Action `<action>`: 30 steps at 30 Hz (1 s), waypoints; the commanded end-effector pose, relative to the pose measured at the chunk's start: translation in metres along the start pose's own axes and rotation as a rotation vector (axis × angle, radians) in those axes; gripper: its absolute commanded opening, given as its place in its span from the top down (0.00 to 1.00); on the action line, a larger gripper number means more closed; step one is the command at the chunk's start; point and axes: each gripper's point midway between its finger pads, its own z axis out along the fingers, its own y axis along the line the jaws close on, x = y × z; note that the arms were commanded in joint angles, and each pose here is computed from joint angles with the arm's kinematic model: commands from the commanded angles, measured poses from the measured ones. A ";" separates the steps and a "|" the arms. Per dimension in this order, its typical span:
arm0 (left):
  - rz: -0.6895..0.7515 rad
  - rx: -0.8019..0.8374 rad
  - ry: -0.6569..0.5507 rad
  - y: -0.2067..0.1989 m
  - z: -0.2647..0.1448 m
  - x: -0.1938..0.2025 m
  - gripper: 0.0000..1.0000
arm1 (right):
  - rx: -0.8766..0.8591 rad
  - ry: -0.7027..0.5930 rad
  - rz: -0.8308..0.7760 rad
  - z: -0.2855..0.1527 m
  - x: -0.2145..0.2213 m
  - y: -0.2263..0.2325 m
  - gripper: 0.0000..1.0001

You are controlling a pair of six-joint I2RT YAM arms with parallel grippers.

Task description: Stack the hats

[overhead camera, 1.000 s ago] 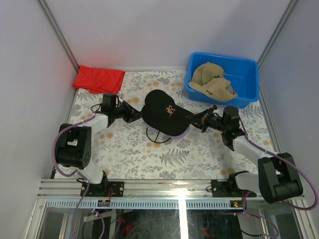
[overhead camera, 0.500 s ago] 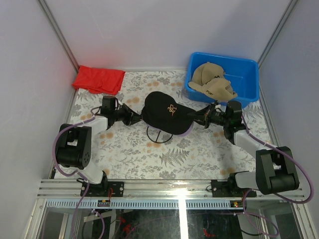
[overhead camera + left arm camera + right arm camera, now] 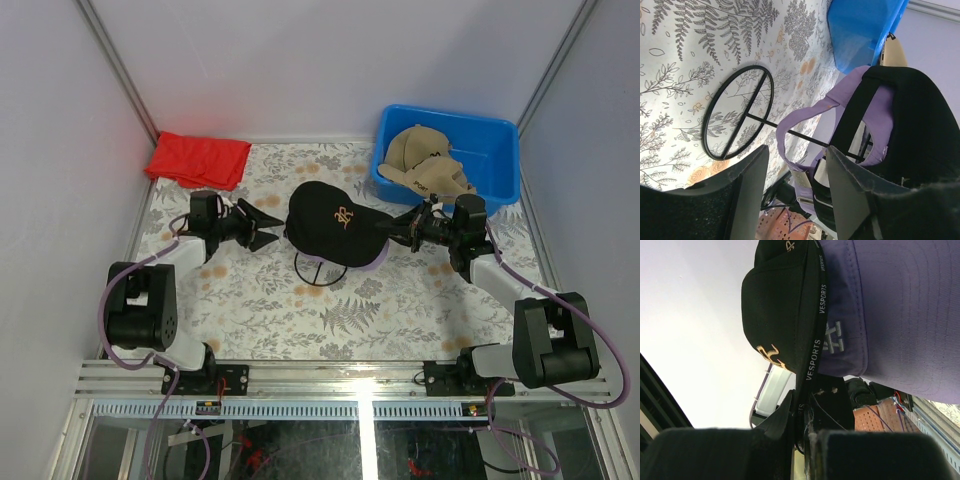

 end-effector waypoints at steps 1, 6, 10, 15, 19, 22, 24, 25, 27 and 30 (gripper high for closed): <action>0.037 0.084 0.015 -0.029 0.000 -0.005 0.50 | -0.011 0.001 -0.034 -0.003 0.001 0.011 1.00; 0.062 0.098 0.030 -0.046 0.007 -0.003 0.47 | -0.010 -0.004 -0.041 -0.003 0.001 0.012 1.00; 0.072 0.108 0.041 -0.055 0.012 0.001 0.47 | -0.007 -0.004 -0.049 -0.003 0.001 0.014 1.00; 0.073 0.092 0.071 -0.050 0.019 0.009 0.48 | -0.004 -0.003 -0.045 -0.003 0.001 0.013 1.00; 0.072 0.067 0.075 -0.041 0.018 0.012 0.48 | -0.004 -0.005 -0.046 -0.002 0.000 0.013 1.00; 0.065 0.056 0.077 -0.036 0.019 0.014 0.49 | -0.005 -0.005 -0.045 -0.002 -0.001 0.014 1.00; 0.058 0.061 0.075 -0.038 0.021 0.013 0.52 | -0.005 -0.005 -0.044 -0.001 -0.002 0.015 1.00; 0.059 0.066 0.073 -0.040 0.021 0.012 0.55 | -0.004 -0.003 -0.044 -0.001 -0.002 0.015 1.00; 0.060 0.070 0.067 -0.045 0.023 0.011 0.59 | -0.003 -0.004 -0.042 -0.001 -0.002 0.014 1.00; 0.061 0.074 0.061 -0.049 0.027 0.011 0.64 | -0.001 -0.005 -0.041 -0.001 -0.002 0.013 1.00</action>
